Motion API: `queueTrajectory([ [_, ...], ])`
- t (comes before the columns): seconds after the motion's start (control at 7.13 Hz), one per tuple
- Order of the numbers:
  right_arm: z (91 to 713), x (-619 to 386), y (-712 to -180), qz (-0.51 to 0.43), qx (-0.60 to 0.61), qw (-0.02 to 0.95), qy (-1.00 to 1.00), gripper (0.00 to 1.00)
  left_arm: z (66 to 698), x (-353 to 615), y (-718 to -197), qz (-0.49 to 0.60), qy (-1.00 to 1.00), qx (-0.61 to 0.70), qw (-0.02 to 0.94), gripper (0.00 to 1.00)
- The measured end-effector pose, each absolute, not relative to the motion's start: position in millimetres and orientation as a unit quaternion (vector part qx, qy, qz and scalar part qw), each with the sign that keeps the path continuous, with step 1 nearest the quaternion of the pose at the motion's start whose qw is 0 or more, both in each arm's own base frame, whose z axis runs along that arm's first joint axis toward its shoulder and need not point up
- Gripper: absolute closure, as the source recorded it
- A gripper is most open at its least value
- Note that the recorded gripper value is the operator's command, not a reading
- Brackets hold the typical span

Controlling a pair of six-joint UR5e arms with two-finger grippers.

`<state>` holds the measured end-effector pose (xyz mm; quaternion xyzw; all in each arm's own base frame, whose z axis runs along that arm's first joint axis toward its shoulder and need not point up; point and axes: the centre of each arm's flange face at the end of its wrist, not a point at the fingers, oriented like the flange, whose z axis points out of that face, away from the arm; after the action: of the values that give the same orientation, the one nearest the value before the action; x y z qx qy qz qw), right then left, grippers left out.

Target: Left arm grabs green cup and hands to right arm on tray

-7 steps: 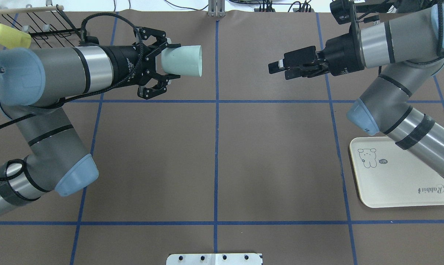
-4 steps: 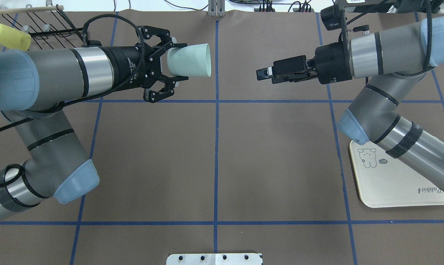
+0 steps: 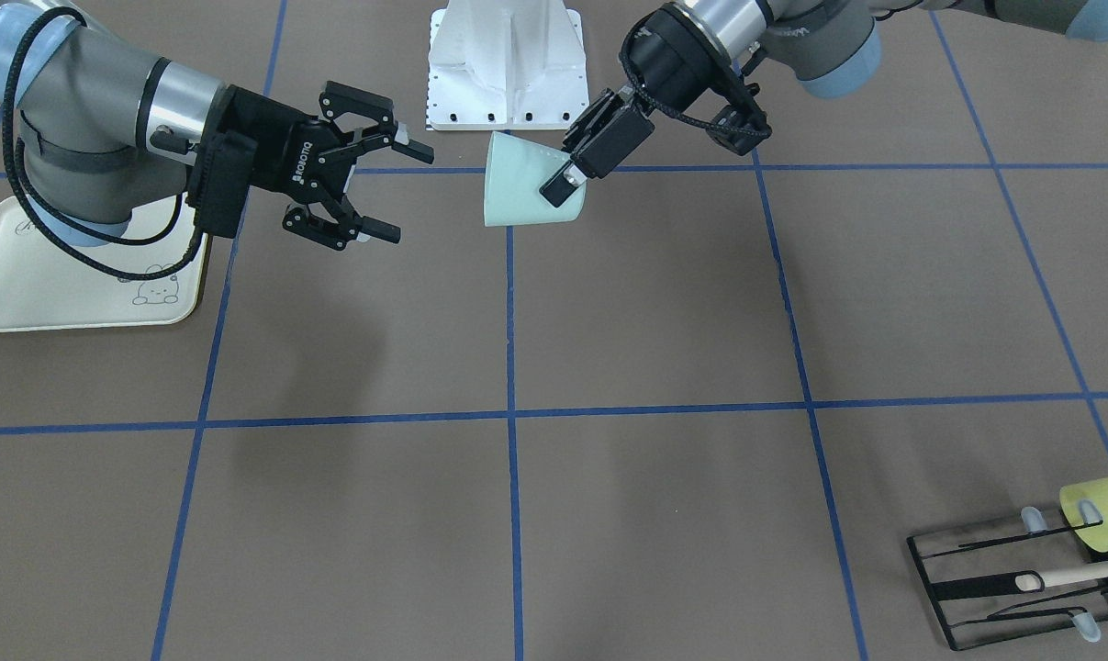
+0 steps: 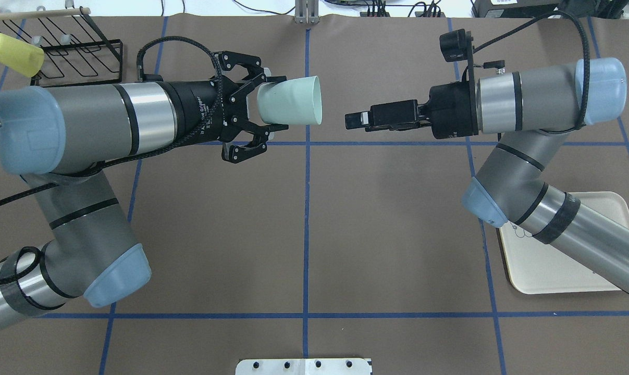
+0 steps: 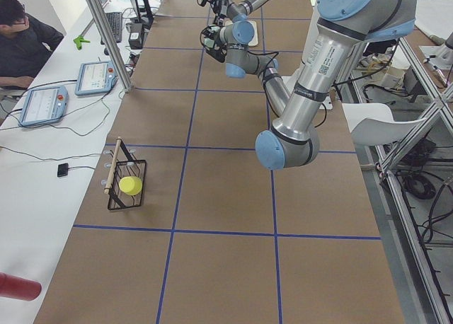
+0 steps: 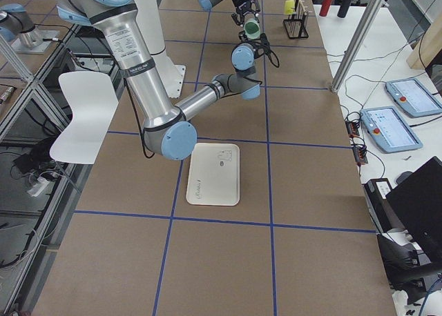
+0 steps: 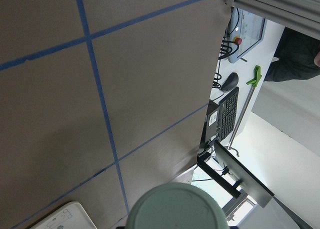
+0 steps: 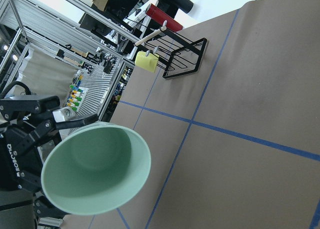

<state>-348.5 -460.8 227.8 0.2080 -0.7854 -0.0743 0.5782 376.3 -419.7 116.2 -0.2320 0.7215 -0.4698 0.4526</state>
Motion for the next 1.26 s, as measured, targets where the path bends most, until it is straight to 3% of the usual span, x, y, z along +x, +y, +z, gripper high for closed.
queueTrajectory([
  [0.98, 226, -351, -454, -0.075, 0.203, 0.568, -0.794, 0.08, 100, 393, -399, -0.462, 0.719, -0.271, 0.443, 0.70],
  [1.26, 226, -353, -453, -0.076, 0.201, 0.567, -0.795, 0.24, 99, 401, -393, -0.459, 0.717, -0.276, 0.446, 0.70],
])
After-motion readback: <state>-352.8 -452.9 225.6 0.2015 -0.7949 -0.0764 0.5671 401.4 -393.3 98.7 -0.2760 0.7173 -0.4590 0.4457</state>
